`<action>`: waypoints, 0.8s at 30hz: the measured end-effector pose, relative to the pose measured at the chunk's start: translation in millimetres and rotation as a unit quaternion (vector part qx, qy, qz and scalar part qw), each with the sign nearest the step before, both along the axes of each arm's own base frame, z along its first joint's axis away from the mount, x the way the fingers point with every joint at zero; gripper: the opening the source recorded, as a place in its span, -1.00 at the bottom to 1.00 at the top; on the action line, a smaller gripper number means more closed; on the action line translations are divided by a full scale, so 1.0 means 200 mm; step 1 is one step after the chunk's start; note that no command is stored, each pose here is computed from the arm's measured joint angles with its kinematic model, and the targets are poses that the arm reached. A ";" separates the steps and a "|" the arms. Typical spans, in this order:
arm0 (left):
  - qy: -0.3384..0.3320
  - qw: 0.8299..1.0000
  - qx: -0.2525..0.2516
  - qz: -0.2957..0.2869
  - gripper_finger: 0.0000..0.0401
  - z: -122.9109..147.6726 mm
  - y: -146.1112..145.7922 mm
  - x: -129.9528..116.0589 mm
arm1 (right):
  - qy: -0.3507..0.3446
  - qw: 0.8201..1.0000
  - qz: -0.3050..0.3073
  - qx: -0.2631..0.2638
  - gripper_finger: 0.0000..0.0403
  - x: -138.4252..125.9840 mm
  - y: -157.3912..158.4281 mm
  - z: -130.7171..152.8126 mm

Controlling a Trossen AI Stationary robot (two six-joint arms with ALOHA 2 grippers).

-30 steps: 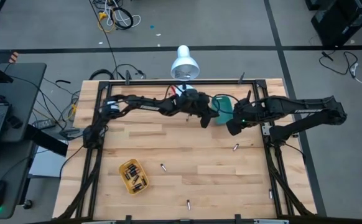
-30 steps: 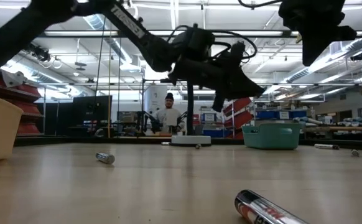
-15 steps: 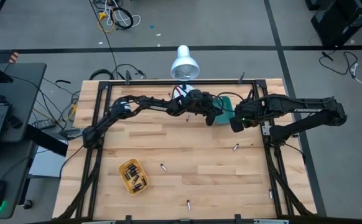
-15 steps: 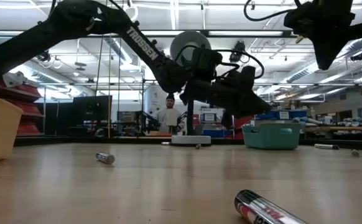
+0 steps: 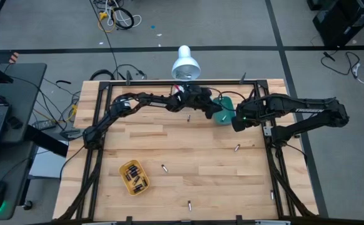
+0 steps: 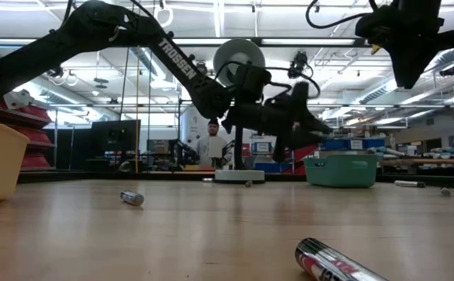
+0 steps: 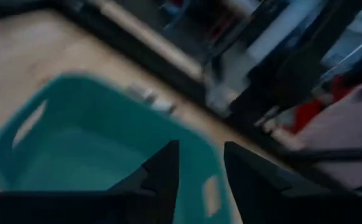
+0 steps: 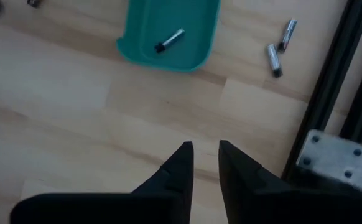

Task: Sort batteries
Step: Put the silver battery into the green bin

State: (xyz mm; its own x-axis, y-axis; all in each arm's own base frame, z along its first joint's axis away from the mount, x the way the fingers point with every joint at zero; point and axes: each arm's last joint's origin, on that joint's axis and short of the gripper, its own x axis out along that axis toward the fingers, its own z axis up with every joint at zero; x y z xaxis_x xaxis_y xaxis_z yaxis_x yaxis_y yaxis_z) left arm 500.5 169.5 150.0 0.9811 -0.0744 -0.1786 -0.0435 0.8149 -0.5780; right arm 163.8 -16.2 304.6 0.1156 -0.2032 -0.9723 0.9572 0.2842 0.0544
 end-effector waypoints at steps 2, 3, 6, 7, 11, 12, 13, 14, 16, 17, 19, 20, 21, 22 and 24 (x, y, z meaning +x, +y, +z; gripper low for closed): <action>-0.033 0.999 -0.015 -0.016 -0.30 0.08 0.02 -0.01 | 0.005 1.000 0.000 -0.023 -0.67 0.00 -0.01 -0.01; -0.055 0.998 -0.010 -0.019 -0.32 0.13 0.03 -0.02 | 0.013 0.999 -0.001 -0.032 -0.66 0.00 -0.01 -0.02; -0.097 0.994 0.031 -0.024 -0.40 0.28 0.02 -0.03 | 0.046 0.998 -0.005 -0.038 -0.64 -0.02 -0.02 -0.11; -0.102 0.993 0.044 -0.027 -0.42 0.31 0.01 -0.04 | 0.061 0.998 -0.006 -0.034 -0.63 -0.03 -0.02 -0.15; -0.105 0.991 0.078 -0.040 -0.55 0.41 -0.01 -0.07 | 0.106 0.994 -0.011 -0.031 -0.61 -0.07 -0.03 -0.35; -0.105 0.990 0.082 -0.043 -0.58 0.44 -0.01 -0.08 | 0.109 0.993 -0.011 -0.042 -0.61 -0.07 -0.03 -0.39; -0.105 0.990 0.082 -0.047 -0.60 0.47 -0.02 -0.09 | 0.107 0.993 -0.010 -0.050 -0.60 -0.08 -0.03 -0.43; -0.109 0.989 0.083 -0.052 -0.63 0.50 -0.02 -0.10 | 0.102 0.993 -0.010 -0.055 -0.60 -0.07 -0.02 -0.46; -0.119 0.987 0.087 -0.060 -0.68 0.57 -0.05 -0.14 | 0.083 0.994 -0.007 -0.065 -0.61 -0.06 -0.01 -0.48; -0.126 0.986 0.093 -0.061 -0.70 0.62 -0.07 -0.17 | 0.074 0.995 -0.003 -0.071 -0.61 -0.06 0.00 -0.48; -0.139 0.982 0.114 -0.061 -0.75 0.71 -0.09 -0.23 | 0.067 0.994 0.005 -0.085 -0.61 -0.05 0.01 -0.47; -0.141 0.980 0.125 -0.057 -0.77 0.75 -0.11 -0.27 | 0.066 0.994 0.007 -0.092 -0.61 -0.06 0.01 -0.47; -0.134 0.980 0.135 -0.051 -0.79 0.78 -0.11 -0.30 | 0.065 0.993 0.008 -0.099 -0.61 -0.06 0.02 -0.46; -0.129 0.980 0.147 -0.044 -0.81 0.81 -0.12 -0.34 | 0.066 0.992 0.009 -0.106 -0.61 -0.07 0.02 -0.46; -0.104 0.980 0.164 -0.035 -0.85 0.83 -0.14 -0.40 | 0.068 0.991 0.008 -0.114 -0.61 -0.07 0.01 -0.45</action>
